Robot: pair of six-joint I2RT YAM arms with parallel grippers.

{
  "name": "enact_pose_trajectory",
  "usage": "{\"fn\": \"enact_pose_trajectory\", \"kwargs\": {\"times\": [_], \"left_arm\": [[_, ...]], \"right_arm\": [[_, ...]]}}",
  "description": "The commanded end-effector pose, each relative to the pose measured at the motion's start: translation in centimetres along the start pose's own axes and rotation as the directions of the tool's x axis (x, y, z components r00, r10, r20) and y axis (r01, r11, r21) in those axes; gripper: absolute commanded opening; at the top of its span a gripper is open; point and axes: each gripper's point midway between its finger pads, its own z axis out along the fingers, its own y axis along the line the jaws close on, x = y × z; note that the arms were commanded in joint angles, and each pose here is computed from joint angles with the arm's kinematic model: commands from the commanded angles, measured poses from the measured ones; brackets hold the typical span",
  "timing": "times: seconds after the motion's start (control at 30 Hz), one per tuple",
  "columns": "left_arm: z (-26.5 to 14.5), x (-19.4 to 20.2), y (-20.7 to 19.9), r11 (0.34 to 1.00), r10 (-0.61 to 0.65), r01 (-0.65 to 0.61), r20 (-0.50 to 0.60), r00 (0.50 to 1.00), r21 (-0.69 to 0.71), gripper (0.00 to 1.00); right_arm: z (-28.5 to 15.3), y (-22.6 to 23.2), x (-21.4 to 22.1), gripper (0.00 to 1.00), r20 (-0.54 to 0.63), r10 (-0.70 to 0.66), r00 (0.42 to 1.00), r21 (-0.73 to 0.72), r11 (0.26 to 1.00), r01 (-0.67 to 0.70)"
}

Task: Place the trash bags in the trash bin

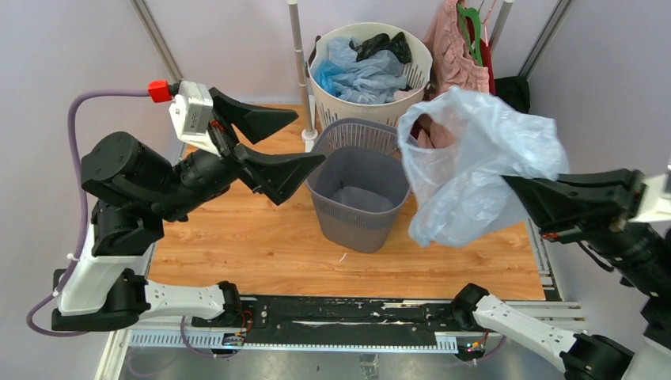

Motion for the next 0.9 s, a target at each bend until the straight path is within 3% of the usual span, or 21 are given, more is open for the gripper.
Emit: {"fn": "enact_pose_trajectory", "kwargs": {"times": [0.0,0.4,0.87], "left_arm": [[2.2,4.1,-1.0,0.998,0.005,0.0,-0.077,0.997,0.064,1.0],[0.5,8.5,1.3,0.999,-0.041,0.037,-0.149,0.988,-0.033,1.0],[-2.7,6.7,3.5,0.988,-0.044,0.021,-0.153,0.987,-0.151,1.0]], "right_arm": [[2.7,5.1,0.8,0.0,-0.064,0.111,0.992,-0.288,0.95,-0.125],[4.4,7.9,0.5,0.0,-0.081,0.223,0.971,-0.442,0.865,-0.236],[4.6,7.5,0.9,0.0,-0.076,0.214,0.974,-0.423,0.877,-0.226]]}}
